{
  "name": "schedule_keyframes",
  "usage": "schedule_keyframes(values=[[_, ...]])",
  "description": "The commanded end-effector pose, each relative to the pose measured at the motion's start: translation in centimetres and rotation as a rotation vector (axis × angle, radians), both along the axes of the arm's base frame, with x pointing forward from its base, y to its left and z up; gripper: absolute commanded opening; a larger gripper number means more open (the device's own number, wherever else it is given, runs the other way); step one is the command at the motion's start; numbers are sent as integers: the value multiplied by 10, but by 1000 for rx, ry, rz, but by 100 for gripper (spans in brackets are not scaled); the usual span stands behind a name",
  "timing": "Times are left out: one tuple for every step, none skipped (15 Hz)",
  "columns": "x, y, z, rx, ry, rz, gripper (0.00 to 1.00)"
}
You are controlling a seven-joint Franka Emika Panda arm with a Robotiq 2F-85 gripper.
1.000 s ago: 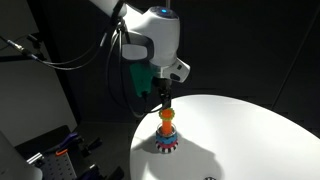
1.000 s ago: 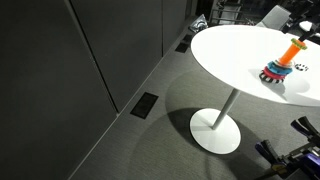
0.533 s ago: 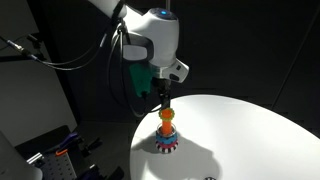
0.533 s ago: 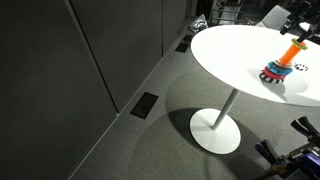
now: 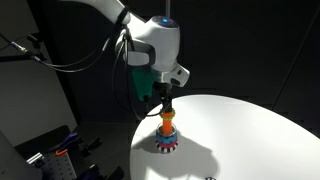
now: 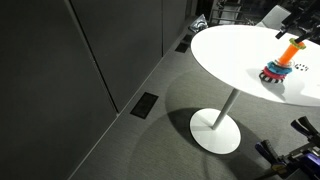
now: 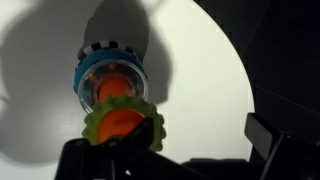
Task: Pick up the green ring from the table and stack it on the rings stacking stand
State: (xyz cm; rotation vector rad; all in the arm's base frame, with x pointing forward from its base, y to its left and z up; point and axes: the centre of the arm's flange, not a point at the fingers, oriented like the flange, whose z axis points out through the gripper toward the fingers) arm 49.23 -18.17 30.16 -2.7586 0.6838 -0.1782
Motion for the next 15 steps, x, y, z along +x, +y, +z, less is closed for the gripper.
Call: schedule_keyframes(values=[[8,-4,-2,1,-25,2,100],[7,-4,-1,0,-27,0,100],[6,-5,1,-1,-32,-1,100],[6,-5,3,-2,-35,-2,100],[5,-6,5,-3,-39,-3,100],[4,-6,8,-4,-44,-5,100],[3,-7,10,-5,-48,-9,100],[3,-9,13,-6,-54,-14,100],[2,-10,16,-8,-61,-18,100],[1,-12,20,-13,-70,-23,100],[1,-13,23,-19,-79,-28,100],[0,-16,26,-25,-90,-35,100],[0,-18,29,-30,-97,-42,100],[1,-21,30,-35,-103,-51,100],[1,-24,32,-40,-108,-57,100]])
